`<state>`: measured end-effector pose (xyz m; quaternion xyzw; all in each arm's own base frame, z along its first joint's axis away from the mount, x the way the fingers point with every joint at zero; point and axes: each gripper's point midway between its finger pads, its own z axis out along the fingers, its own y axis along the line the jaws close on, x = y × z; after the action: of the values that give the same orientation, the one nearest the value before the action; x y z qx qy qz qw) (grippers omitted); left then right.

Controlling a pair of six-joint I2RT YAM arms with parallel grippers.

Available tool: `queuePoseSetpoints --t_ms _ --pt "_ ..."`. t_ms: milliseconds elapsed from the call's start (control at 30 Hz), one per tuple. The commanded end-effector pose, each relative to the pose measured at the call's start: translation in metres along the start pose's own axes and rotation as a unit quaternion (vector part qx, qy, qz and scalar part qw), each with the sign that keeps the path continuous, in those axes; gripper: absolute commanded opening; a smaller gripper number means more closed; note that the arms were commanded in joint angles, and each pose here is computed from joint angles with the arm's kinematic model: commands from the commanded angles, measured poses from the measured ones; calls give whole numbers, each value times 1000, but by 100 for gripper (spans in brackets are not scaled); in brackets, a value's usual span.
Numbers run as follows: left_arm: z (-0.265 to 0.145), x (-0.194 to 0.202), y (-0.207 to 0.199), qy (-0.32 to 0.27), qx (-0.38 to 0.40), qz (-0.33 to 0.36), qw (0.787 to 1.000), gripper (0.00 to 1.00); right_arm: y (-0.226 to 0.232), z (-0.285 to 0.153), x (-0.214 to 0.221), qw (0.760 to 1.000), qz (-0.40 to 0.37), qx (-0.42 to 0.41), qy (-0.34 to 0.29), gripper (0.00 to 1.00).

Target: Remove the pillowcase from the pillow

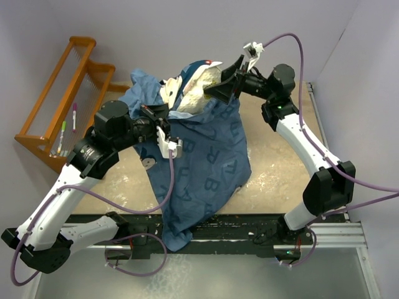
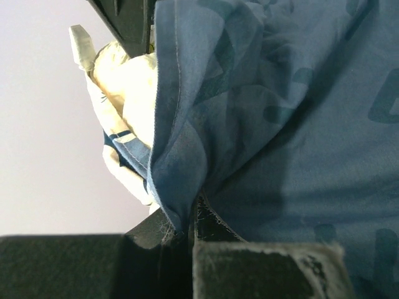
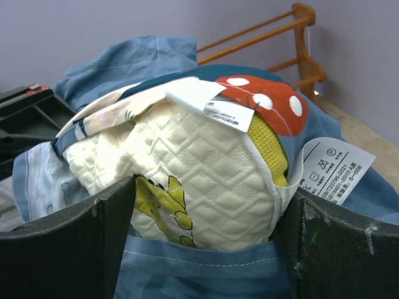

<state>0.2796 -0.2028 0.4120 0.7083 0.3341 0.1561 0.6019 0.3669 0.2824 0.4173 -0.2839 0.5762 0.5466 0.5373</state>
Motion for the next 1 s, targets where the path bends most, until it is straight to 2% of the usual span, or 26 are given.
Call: queuePoseSetpoints --t_ms 0,33,100,167,200,233,267,333,367,400,433,600,733,833,967 --pt "-20 -26 68 -39 -108 56 992 0 74 7 -20 991 -74 -113 4 83" --pt "-20 -26 68 -39 -108 56 992 0 73 6 -16 992 -70 -109 6 78" --pt "-18 -26 67 -39 -106 55 992 0 69 4 -12 994 -61 -93 5 60" --pt "-18 -24 66 -35 -106 51 992 0 65 1 -14 995 -72 -67 -4 34" --pt "-19 -23 66 -32 -106 47 993 0 62 -1 -19 995 -88 -46 -13 14" --pt "-18 -23 65 -31 -105 39 993 2 59 -3 -25 994 -108 -24 -22 1" --pt "-20 -23 65 -31 -104 28 994 15 57 -5 -34 991 -126 -1 -34 0" --pt "-24 -26 68 -35 -95 -8 995 66 54 -8 -52 985 -162 36 -49 0" --pt "-27 -29 71 -41 -96 -36 994 86 53 -9 -62 980 -183 58 -56 0" --pt "-31 -33 78 -49 -100 -66 992 96 50 -9 -71 972 -209 82 -61 0" --pt "-35 -38 83 -58 -96 -96 989 100 45 -9 -83 964 -230 114 -74 0" --pt "-58 -61 143 -92 -112 -250 957 99 48 -11 -142 924 -305 183 -144 0" --pt "-67 -75 177 -127 -135 -300 936 97 71 -10 -173 898 -346 187 -195 0" --pt "-56 -74 177 -121 -118 -311 935 91 89 -12 -187 885 -368 185 -218 0" --pt "-33 -67 149 -103 -66 -320 940 87 110 -12 -192 880 -378 173 -228 0"
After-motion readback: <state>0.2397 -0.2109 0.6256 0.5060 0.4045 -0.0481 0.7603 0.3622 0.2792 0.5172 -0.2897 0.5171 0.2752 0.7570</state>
